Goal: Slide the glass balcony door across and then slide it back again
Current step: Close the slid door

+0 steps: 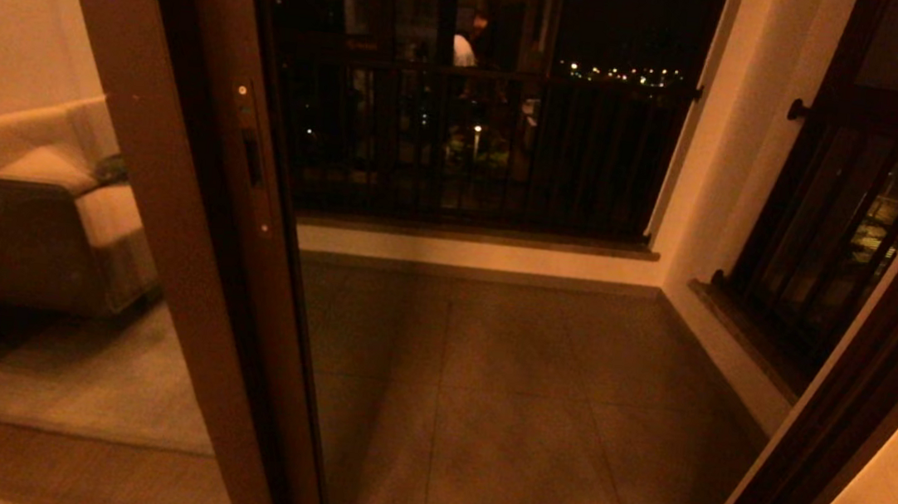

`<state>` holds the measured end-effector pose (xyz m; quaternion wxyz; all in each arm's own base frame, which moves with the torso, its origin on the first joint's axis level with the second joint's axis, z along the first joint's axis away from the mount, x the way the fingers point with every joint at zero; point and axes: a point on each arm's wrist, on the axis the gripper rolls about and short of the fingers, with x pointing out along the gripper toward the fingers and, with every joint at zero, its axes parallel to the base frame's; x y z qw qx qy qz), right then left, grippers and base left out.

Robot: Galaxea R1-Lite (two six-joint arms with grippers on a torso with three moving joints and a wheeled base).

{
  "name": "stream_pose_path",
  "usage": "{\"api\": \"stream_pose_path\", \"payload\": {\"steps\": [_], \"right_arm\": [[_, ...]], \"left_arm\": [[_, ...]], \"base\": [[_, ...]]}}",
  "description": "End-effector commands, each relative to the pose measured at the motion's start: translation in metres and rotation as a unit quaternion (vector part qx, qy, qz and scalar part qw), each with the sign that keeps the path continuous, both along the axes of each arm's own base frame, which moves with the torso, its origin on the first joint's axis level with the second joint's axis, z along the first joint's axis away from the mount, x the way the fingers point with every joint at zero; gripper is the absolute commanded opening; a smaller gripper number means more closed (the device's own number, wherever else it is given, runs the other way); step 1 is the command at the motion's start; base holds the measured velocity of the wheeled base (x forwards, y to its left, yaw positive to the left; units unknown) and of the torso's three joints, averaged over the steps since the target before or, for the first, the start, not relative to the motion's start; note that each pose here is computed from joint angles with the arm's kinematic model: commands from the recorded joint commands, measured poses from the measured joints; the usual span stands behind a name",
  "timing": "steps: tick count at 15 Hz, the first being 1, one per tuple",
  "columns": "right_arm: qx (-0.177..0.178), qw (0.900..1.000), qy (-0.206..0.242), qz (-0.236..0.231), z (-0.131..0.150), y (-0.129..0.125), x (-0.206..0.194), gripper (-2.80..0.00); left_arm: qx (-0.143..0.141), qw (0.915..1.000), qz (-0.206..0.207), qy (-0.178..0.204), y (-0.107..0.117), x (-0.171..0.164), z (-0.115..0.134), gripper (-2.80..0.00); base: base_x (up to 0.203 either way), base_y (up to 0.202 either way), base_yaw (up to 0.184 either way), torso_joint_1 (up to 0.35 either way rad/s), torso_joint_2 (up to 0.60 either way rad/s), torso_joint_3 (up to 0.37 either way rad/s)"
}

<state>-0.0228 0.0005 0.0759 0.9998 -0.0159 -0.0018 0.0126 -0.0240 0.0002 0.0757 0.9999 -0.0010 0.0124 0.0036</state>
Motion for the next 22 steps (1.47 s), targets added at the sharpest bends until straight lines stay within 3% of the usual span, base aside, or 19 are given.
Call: {"api": "stream_pose_path", "payload": {"steps": [1,9,11,14,17,22], "right_arm": [[0.0,1.0,0.001,0.0,0.0,0.0,0.0,-2.8],[0.0,1.0,0.001,0.0,0.0,0.0,0.0,-2.8],[0.0,1.0,0.001,0.0,0.0,0.0,0.0,-2.8],[0.0,1.0,0.001,0.0,0.0,0.0,0.0,-2.8],[0.0,1.0,0.001,0.0,0.0,0.0,0.0,-2.8],[0.0,1.0,0.001,0.0,0.0,0.0,0.0,-2.8]], "left_arm": [[-0.003,1.0,0.001,0.0,0.0,0.0,0.0,-2.8],[-0.008,1.0,0.002,-0.004,0.0,-0.001,0.002,-2.8],[-0.009,0.9994,0.0,-0.034,0.0,-0.006,0.029,-2.8],[-0.01,0.9999,-0.011,-0.008,-0.001,0.004,0.07,-2.8],[-0.011,0.9986,-0.051,0.002,-0.002,0.018,0.108,-2.8],[-0.017,0.9931,-0.1,0.057,-0.005,0.079,0.176,-2.8]], "base": [[0.0,0.0,0.0,0.0,0.0,0.0],[0.0,0.0,0.0,0.0,0.0,0.0],[0.0,0.0,0.0,0.0,0.0,0.0],[0.0,0.0,0.0,0.0,0.0,0.0],[0.0,0.0,0.0,0.0,0.0,0.0],[0.0,0.0,0.0,0.0,0.0,0.0]]}}
